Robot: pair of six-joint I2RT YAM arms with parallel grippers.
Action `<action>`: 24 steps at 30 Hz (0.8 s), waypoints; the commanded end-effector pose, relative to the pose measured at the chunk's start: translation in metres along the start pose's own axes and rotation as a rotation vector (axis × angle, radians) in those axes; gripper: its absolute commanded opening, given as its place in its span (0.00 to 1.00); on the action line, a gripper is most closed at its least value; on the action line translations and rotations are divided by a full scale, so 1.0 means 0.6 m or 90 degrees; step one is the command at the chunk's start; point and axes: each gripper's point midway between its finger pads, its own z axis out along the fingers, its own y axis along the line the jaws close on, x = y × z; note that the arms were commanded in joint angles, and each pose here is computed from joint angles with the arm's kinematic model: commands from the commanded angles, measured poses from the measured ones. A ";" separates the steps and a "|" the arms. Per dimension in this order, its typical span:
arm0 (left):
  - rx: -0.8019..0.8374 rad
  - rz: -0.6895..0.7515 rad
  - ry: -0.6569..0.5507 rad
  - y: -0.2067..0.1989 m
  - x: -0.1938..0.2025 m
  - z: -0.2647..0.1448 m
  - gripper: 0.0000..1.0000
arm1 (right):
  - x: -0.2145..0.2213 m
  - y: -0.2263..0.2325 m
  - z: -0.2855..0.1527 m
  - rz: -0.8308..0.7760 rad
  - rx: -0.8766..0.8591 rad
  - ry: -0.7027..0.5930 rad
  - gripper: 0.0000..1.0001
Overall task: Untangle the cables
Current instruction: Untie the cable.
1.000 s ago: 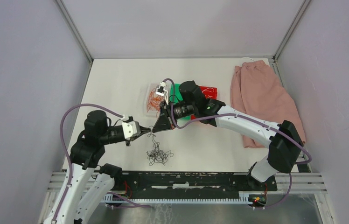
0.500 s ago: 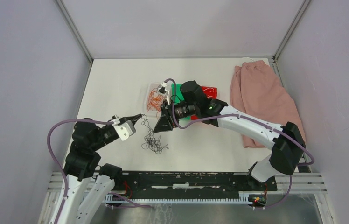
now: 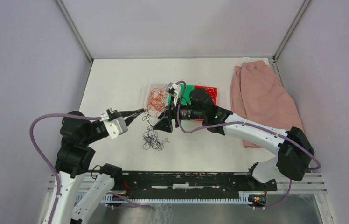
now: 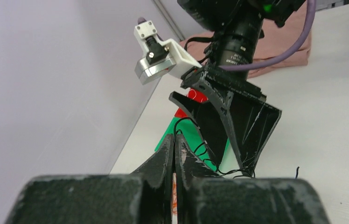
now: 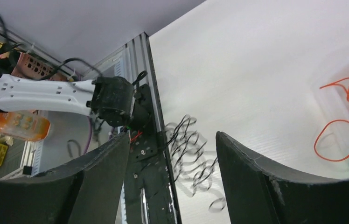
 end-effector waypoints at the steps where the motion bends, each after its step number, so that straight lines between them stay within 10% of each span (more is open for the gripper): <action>1: 0.043 -0.026 -0.045 -0.002 -0.055 0.002 0.03 | -0.065 0.016 0.003 -0.041 -0.021 -0.118 0.75; 15: 0.042 -0.030 -0.083 0.028 -0.113 0.007 0.03 | -0.047 0.070 0.036 0.047 -0.136 -0.135 0.65; 24: 0.027 -0.009 -0.101 0.041 -0.140 0.002 0.03 | 0.007 0.022 0.010 0.033 -0.015 -0.082 0.65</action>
